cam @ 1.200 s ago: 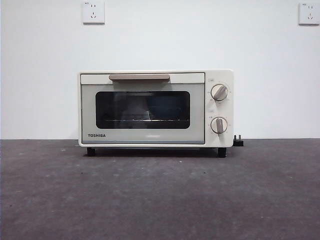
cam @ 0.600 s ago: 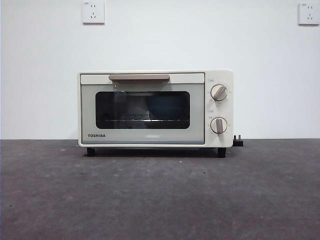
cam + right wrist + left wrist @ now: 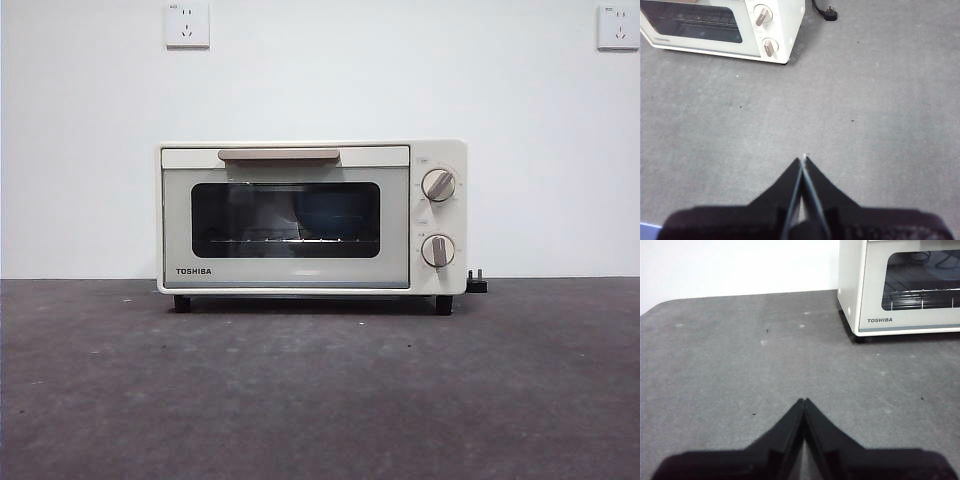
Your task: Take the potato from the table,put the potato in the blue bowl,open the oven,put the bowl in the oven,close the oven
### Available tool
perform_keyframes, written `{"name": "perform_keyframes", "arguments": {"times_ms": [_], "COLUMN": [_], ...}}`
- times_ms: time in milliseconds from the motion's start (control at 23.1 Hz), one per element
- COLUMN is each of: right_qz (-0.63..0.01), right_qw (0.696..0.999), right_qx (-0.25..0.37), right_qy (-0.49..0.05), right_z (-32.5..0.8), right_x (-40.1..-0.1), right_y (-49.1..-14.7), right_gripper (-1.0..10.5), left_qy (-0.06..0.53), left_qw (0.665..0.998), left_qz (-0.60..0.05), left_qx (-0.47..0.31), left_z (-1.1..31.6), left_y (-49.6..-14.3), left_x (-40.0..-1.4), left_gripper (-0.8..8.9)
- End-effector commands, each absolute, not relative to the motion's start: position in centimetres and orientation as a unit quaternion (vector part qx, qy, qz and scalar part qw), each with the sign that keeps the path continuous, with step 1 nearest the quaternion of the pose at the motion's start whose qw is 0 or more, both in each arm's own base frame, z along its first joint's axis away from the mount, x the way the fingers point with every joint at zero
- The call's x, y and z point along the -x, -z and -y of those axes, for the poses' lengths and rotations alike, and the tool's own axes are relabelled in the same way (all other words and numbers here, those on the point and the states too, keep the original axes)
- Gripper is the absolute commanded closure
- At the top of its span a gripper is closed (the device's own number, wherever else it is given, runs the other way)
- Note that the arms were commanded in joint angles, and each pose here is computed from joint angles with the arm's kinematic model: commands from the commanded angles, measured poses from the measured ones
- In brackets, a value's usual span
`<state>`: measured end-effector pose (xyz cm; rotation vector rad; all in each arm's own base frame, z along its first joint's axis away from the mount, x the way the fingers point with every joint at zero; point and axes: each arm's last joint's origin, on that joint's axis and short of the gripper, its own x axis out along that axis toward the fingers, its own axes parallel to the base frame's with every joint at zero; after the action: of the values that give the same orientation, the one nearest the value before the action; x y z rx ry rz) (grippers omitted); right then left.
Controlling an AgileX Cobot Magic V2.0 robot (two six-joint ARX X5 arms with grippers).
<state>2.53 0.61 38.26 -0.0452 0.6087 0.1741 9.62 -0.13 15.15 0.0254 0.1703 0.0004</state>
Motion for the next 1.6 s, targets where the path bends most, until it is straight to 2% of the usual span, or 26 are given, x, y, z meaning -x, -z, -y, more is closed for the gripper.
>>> {"name": "perform_keyframes", "arguments": {"times_ms": [43, 216, 303, 389, 519, 649, 778, 1081, 1211, 1427, 1600], "right_qz": [-0.309, -0.308, -0.291, -0.294, -0.281, -0.164, -0.082, -0.016, 0.012, 0.064, 0.06], "right_qw": [0.947, 0.947, 0.947, 0.944, 0.948, 0.979, 0.993, 1.0, 0.999, 0.997, 0.998], "right_qx": [0.031, 0.032, 0.123, 0.15, 0.132, 0.068, 0.029, 0.004, 0.001, 0.002, -0.001], "right_qy": [-0.084, -0.082, -0.054, -0.001, 0.071, 0.102, 0.078, -0.026, -0.053, -0.035, -0.025], "right_z": [-0.6, -0.5, -0.2, 0.2, 0.9, 1.2, 0.7, -0.6, -0.8, -0.4, -0.3], "right_x": [-2.5, -2.5, -2.5, -2.5, -1.7, -1.0, -2.0, -6.3, -7.7, -8.9, -9.2], "right_y": [-38.0, -38.0, -38.0, -38.1, -38.1, -37.8, -35.0, -29.6, -27.3, -23.4, -19.9], "right_gripper": [9.6, 9.6, 9.5, 9.5, 9.5, 9.5, 9.5, 9.5, 9.5, 9.5, 9.5], "left_qy": [0.0, -0.001, 0.0, 0.0, 0.0, 0.0, -0.001, -0.001, -0.001, 0.0, 0.0], "left_qw": [0.996, 0.996, 0.996, 0.996, 0.996, 0.996, 0.996, 0.996, 0.996, 0.996, 0.996], "left_qz": [-0.086, -0.086, -0.086, -0.086, -0.086, -0.086, -0.086, -0.086, -0.086, -0.086, -0.086], "left_qx": [-0.009, -0.009, -0.009, -0.009, -0.009, -0.009, -0.009, -0.009, -0.009, -0.009, -0.009], "left_z": [0.1, 0.1, 0.1, 0.1, 0.1, 0.1, 0.1, 0.1, 0.1, 0.1, 0.1], "left_y": [-14.9, -14.9, -14.9, -14.9, -14.9, -14.9, -14.9, -14.9, -14.9, -14.9, -14.9], "left_x": [-9.7, -9.7, -9.7, -9.7, -9.7, -9.7, -9.7, -9.7, -9.7, -9.7, -9.7], "left_gripper": [8.18, 8.18, 8.18, 8.18, 8.18, 8.18, 8.18, 8.18, 8.17, 8.18, 8.18]}}
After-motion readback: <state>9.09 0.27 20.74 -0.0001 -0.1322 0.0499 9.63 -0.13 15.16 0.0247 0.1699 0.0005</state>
